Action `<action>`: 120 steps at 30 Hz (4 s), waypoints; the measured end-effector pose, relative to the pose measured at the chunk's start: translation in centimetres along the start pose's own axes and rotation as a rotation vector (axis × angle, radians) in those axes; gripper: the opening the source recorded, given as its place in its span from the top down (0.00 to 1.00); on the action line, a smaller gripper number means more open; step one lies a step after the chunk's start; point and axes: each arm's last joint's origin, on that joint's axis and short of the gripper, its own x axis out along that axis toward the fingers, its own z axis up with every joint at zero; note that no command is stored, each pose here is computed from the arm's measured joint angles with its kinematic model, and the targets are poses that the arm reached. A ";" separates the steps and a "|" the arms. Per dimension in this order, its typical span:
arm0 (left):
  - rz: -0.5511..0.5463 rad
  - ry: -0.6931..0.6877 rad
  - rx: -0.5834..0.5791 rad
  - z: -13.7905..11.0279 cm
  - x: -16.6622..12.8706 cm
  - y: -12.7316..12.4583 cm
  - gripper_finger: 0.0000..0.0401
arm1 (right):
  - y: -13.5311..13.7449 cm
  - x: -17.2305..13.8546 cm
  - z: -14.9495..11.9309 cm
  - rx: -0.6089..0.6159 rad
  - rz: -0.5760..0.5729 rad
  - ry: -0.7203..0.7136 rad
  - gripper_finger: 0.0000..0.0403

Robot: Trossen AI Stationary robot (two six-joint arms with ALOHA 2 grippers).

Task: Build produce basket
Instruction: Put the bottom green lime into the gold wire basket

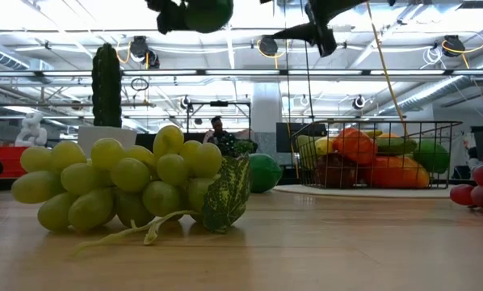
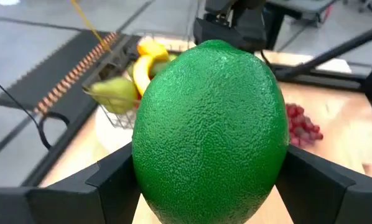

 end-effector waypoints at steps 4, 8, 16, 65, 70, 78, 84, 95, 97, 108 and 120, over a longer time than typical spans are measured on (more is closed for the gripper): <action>-0.018 0.125 0.007 -1.5 1.6 -0.2 0.23 | -1.1 1.6 -0.2 0.024 -0.051 0.017 0.26; -0.030 0.162 0.005 -2.1 3.1 -0.4 0.23 | -1.9 3.0 -0.4 0.029 -0.068 0.034 0.25; -0.037 0.213 0.015 -3.1 5.1 -0.5 0.23 | -3.2 5.0 -0.8 0.024 -0.087 0.089 0.12; 0.086 0.367 0.013 -0.1 2.9 0.5 0.05 | -4.5 5.6 3.7 -0.009 0.001 0.268 0.30; 0.129 0.437 -0.029 -0.5 2.5 0.8 0.05 | -4.5 4.5 6.2 0.009 0.029 0.280 0.30; 0.147 0.490 -0.068 -1.0 2.2 0.9 0.04 | -4.4 1.5 10.6 -0.021 0.057 0.186 0.30; 0.172 0.518 -0.161 -1.3 2.1 1.0 0.04 | -5.9 -1.3 13.9 -0.015 -0.022 0.125 0.30; 0.193 0.519 -0.255 -1.3 2.0 0.9 0.04 | -9.7 -5.9 18.1 -0.029 -0.197 0.039 0.30; 0.200 0.517 -0.283 -1.3 2.0 0.9 0.04 | -10.5 -6.8 18.5 -0.035 -0.262 0.021 0.30; 0.222 0.499 -0.393 -1.3 2.0 0.5 0.04 | -12.8 -9.4 19.2 -0.156 -0.485 -0.007 0.30; 0.241 0.428 -0.426 -0.8 2.3 0.4 0.04 | -13.0 -9.5 19.4 -0.217 -0.560 -0.043 0.27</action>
